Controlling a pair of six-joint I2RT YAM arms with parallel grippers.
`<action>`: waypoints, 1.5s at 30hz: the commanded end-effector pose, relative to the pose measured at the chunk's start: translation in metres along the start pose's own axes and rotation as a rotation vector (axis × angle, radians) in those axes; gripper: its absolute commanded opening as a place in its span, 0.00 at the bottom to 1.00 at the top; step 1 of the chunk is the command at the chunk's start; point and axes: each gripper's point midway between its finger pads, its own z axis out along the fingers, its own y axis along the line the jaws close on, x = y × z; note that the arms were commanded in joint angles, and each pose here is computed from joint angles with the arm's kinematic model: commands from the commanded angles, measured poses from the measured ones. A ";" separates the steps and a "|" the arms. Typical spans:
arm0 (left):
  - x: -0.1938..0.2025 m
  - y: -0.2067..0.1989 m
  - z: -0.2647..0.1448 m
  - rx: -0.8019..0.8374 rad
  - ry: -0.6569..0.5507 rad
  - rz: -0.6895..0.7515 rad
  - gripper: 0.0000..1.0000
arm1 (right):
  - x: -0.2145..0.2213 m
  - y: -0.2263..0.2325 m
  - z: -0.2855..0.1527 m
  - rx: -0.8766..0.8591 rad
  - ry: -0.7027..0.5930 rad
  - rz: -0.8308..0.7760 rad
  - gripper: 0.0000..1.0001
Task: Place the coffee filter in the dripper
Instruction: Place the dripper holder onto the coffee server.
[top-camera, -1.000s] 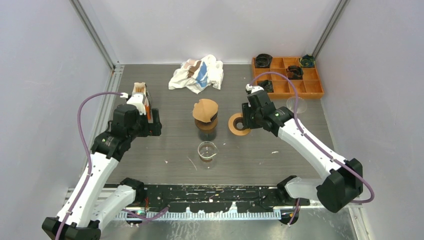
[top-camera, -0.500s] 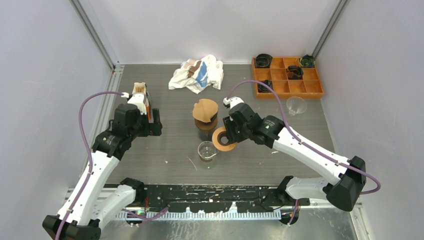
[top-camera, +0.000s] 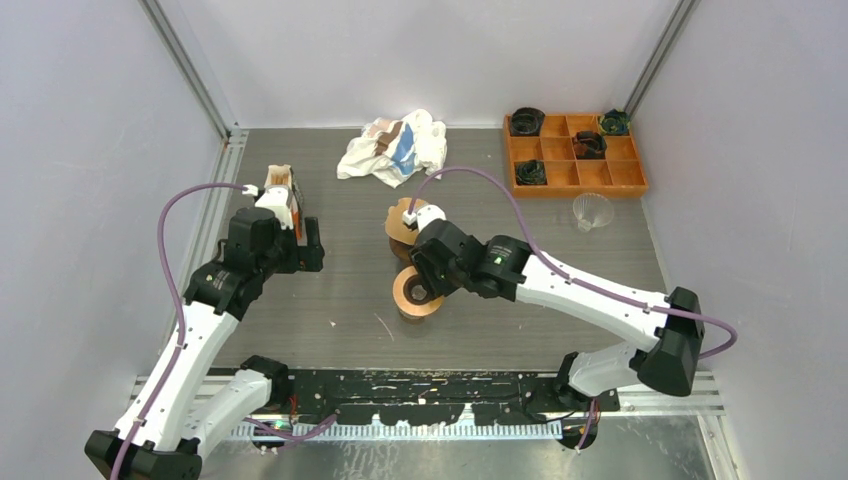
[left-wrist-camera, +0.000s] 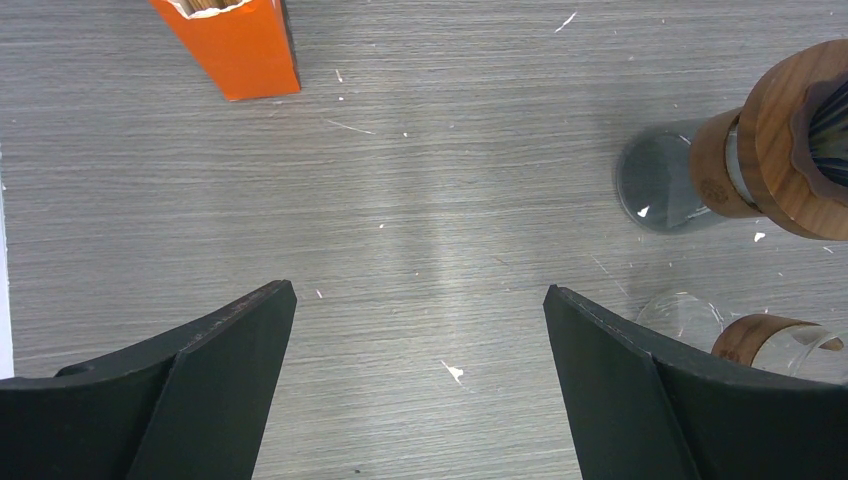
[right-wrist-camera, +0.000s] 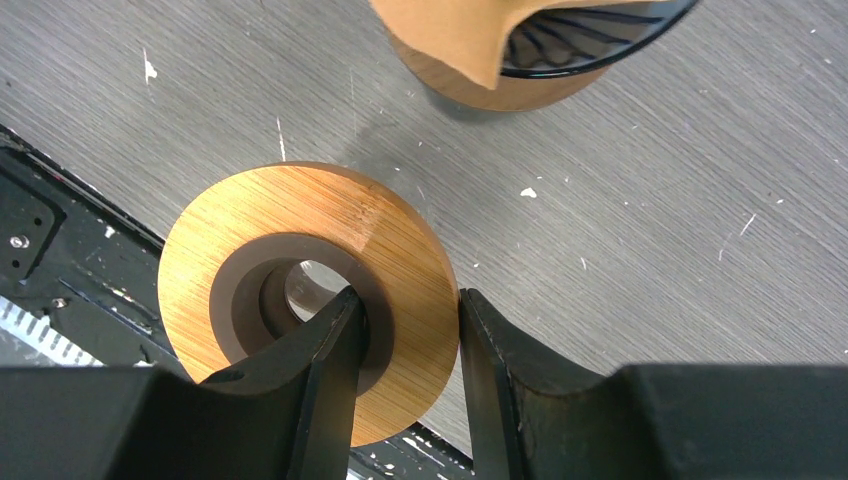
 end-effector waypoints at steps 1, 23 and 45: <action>-0.015 0.000 0.000 -0.001 -0.062 0.007 0.99 | -0.022 0.010 -0.002 -0.003 -0.058 0.018 0.13; -0.014 -0.003 0.000 0.017 -0.057 0.008 0.99 | -0.008 0.018 0.029 0.000 0.012 0.000 0.25; -0.012 -0.003 0.002 0.020 -0.049 0.010 0.99 | -0.013 0.016 0.019 -0.004 -0.016 0.012 0.55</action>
